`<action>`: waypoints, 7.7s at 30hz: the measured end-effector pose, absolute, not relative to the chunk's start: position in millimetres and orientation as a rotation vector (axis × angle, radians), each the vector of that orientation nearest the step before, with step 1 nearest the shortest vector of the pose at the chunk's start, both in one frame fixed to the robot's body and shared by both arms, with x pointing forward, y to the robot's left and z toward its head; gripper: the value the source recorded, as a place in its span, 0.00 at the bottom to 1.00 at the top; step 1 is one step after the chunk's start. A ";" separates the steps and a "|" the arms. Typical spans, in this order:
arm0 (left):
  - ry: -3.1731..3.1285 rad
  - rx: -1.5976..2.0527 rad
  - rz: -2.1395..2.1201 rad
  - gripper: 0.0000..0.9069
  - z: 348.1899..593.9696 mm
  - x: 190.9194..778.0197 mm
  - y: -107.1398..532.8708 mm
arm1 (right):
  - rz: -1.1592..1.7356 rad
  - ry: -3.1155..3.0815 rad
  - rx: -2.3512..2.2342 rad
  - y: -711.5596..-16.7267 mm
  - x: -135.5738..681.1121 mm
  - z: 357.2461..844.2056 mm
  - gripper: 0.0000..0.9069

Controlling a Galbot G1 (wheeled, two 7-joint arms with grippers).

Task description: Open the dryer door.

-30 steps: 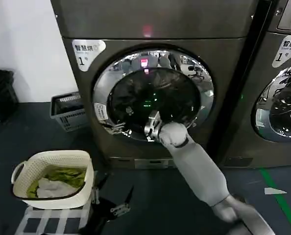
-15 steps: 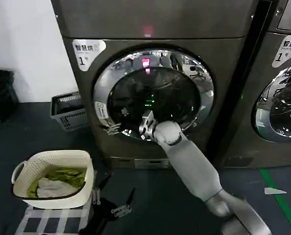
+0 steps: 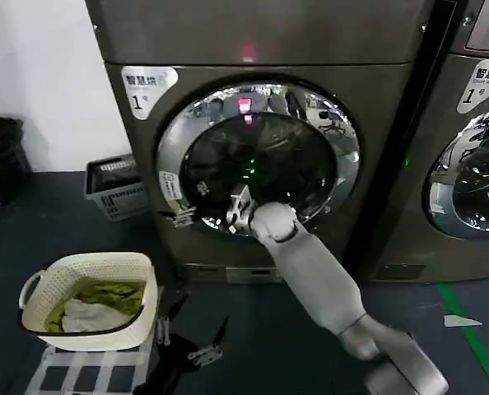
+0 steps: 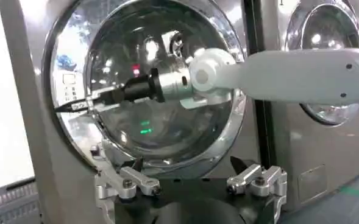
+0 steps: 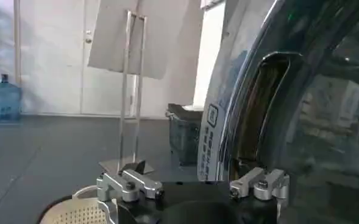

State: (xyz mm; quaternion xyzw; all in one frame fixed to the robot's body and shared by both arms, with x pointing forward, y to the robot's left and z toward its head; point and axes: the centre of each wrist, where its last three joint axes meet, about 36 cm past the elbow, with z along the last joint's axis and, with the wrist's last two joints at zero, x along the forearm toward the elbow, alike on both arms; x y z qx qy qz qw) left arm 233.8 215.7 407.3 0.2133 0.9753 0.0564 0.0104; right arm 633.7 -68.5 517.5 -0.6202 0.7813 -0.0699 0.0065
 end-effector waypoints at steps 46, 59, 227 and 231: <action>3.047 0.364 0.069 1.00 457.7 296.1 328.7 | -0.205 2.057 -2.270 -142.1 576.6 516.0 1.00; 3.037 0.414 0.067 1.00 461.4 306.5 321.7 | -0.154 2.094 -2.273 -163.6 548.3 502.5 1.00; 2.224 1.920 -0.063 1.00 451.4 503.0 -92.0 | -0.671 2.248 1.717 -706.2 46.6 650.6 1.00; 2.210 1.893 -0.077 1.00 451.2 505.1 -97.6 | -0.676 2.245 1.715 -706.2 46.2 651.0 1.00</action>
